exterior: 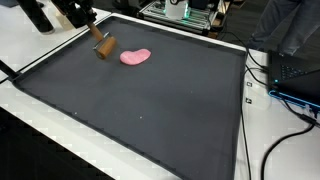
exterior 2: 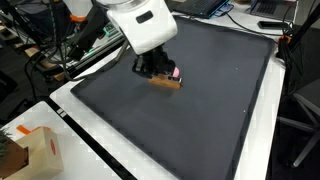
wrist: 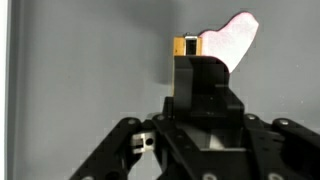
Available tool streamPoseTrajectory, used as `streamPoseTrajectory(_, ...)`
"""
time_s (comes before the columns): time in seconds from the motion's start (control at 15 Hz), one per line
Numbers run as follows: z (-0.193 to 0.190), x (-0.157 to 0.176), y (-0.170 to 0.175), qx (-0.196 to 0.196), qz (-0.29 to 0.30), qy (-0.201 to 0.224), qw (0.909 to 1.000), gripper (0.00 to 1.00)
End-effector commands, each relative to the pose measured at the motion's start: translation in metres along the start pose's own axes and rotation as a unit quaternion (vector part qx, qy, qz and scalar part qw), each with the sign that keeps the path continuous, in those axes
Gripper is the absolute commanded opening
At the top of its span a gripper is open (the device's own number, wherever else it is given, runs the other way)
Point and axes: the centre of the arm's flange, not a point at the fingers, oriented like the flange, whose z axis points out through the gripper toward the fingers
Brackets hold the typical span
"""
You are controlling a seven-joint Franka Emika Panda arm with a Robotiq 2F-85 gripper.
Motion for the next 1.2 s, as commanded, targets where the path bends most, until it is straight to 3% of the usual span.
streamPoseTrajectory(0.0, -0.023, -0.003, -0.028, -0.002, -0.01, 0.008, 0.9999, 0.24)
streamPoseTrajectory(0.6, -0.08, -0.01, -0.124, -0.076, -0.066, -0.004, 0.995, 0.24)
streamPoseTrajectory(1.13, -0.085, -0.023, -0.194, -0.166, -0.085, -0.03, 0.9819, 0.24)
